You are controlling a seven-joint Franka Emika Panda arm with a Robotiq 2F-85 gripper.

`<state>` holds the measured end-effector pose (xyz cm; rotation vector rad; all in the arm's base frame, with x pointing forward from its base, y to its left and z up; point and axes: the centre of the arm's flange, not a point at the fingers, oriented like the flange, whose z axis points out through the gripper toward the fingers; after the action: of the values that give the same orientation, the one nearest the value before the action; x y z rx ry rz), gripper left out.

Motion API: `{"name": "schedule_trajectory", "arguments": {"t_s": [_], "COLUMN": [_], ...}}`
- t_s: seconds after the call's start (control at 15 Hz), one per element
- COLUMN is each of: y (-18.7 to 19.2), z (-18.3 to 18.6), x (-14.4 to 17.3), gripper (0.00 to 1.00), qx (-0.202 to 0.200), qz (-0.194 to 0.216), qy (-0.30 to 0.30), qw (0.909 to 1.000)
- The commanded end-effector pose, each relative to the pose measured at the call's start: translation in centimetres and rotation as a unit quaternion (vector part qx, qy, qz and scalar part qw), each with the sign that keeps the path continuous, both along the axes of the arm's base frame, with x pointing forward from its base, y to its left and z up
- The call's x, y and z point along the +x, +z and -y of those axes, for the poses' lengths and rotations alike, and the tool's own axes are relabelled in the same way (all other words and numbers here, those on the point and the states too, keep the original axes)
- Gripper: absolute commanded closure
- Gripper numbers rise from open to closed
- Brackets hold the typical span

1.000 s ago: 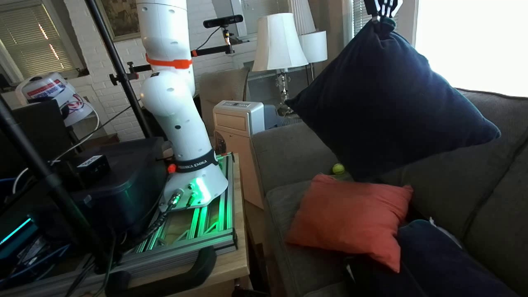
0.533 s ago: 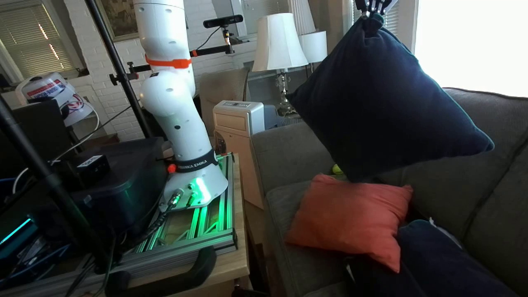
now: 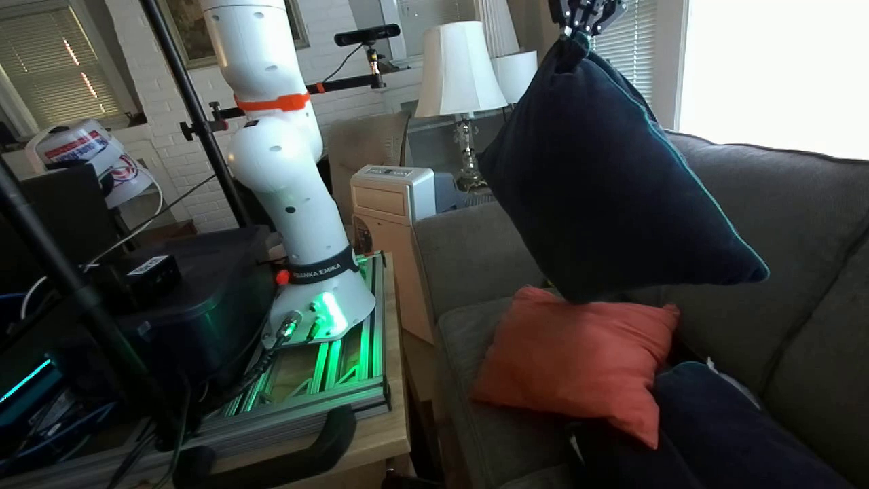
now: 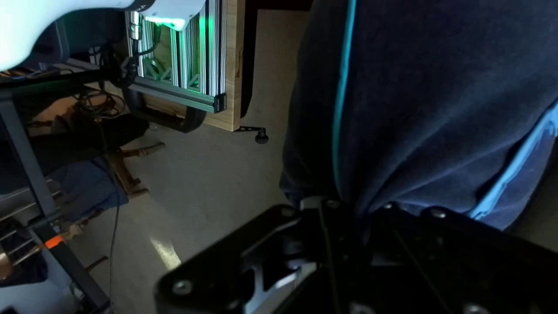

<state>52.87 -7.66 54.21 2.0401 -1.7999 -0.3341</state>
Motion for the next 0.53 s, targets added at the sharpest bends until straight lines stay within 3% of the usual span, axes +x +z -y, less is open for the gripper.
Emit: {"name": "schedule_trajectory", "arguments": {"t_s": [0.0,0.27,0.47], "y": [1.6,3.9,4.9], "z": [-1.1,-1.7,-1.4], "x": [-5.4,-7.9,-9.2], "gripper": [0.98,0.98,0.98], "qx": [0.003,-0.031,-0.041], "qz": [0.026,0.065,0.068], "qy": [-0.039,-0.103,-0.133], "qw": [0.9989,0.9921,0.9879]}}
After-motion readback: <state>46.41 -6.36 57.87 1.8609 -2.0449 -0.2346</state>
